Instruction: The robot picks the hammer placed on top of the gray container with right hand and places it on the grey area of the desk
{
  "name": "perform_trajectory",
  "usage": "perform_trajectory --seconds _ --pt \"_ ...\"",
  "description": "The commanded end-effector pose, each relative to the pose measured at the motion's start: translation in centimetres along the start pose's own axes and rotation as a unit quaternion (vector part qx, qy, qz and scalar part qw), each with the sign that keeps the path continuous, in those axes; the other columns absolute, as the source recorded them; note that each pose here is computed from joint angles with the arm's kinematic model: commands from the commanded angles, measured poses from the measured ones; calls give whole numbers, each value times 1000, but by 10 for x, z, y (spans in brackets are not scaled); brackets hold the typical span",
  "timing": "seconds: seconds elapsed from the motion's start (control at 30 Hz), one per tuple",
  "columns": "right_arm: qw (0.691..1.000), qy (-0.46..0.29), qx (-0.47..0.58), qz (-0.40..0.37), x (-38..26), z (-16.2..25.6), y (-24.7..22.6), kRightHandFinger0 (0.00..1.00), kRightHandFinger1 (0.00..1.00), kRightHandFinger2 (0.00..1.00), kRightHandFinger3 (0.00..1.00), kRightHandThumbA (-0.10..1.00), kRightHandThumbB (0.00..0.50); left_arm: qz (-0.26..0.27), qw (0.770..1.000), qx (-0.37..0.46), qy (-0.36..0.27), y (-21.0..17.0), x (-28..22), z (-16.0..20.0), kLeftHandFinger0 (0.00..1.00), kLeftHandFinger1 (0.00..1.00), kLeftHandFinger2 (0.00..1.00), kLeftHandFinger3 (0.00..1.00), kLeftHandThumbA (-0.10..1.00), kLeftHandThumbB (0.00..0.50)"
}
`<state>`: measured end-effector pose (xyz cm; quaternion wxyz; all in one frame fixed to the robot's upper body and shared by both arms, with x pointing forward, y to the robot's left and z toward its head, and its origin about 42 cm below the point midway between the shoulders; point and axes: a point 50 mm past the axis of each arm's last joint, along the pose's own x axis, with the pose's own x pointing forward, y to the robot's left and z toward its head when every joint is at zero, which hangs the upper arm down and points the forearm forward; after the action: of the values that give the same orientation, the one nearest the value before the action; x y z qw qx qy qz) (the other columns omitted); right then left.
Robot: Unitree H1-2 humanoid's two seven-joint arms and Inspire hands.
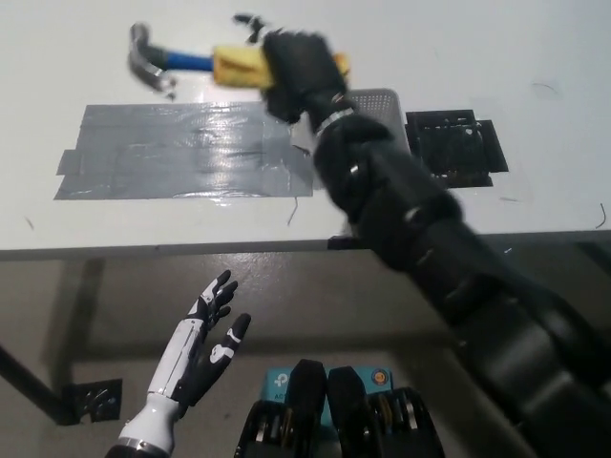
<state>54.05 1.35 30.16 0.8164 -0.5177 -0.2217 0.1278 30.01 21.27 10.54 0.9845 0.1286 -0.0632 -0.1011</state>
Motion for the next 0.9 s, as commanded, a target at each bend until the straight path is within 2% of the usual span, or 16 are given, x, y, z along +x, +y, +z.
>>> perform_trajectory --seconds 0.0,0.03,0.07,0.13,0.23,0.3,0.37,0.5,0.6,0.67,0.7,0.77,0.87 --pt "998 -50 6 -39 24 56 -29 2 387 771 894 -100 131 -6 1000 2 -18 5 2 11 1000 1000 1000 1000 806 172" --pt "998 -49 9 -34 23 63 -22 0 353 727 818 -100 150 -7 1000 2 -19 4 1 11 1000 1000 1000 1000 797 167" --pt "998 -50 11 -32 23 66 -20 0 334 709 795 -100 151 -7 1000 2 -20 3 1 11 1000 1000 1000 1000 785 155" --pt "999 -48 17 -13 22 76 -11 0 340 716 790 -100 129 -6 1000 6 -20 3 0 11 1000 1000 1000 1000 773 149" --pt "998 -48 38 -8 18 81 0 0 338 723 800 -100 141 -9 1000 7 -20 2 -2 11 1000 1000 1000 1000 775 155" --pt "998 -47 50 -8 15 81 7 0 323 702 763 -100 155 -10 1000 12 -20 3 -3 11 1000 1000 1000 1000 799 156" --pt "997 -39 64 -3 12 78 13 0 301 674 746 -100 146 -9 1000 15 -18 3 -3 10 1000 1000 1000 1000 809 163" --pt "997 -21 72 5 10 69 17 0 311 686 740 -100 135 -9 1000 12 -20 3 1 13 1000 1000 1000 1000 795 161" --pt "997 -15 69 4 7 58 21 0 242 628 723 -100 124 -9 1000 8 -22 3 2 14 1000 1000 1000 1000 780 159" --pt "998 -6 65 10 6 54 23 0 259 660 829 -100 123 -12 1000 14 -23 3 2 15 1000 1000 1000 1000 783 148" --pt "998 -4 65 11 6 54 23 0 265 667 846 -100 123 -12 1000 16 -23 3 2 15 1000 1000 1000 1000 786 147" --pt "998 2 63 11 5 50 23 0 290 690 757 -100 139 -13 999 20 -28 4 3 15 1000 1000 1000 1000 788 145" --pt "998 11 64 14 5 46 22 0 292 707 740 -100 125 -13 999 24 -35 4 6 16 1000 1000 1000 1000 788 141"
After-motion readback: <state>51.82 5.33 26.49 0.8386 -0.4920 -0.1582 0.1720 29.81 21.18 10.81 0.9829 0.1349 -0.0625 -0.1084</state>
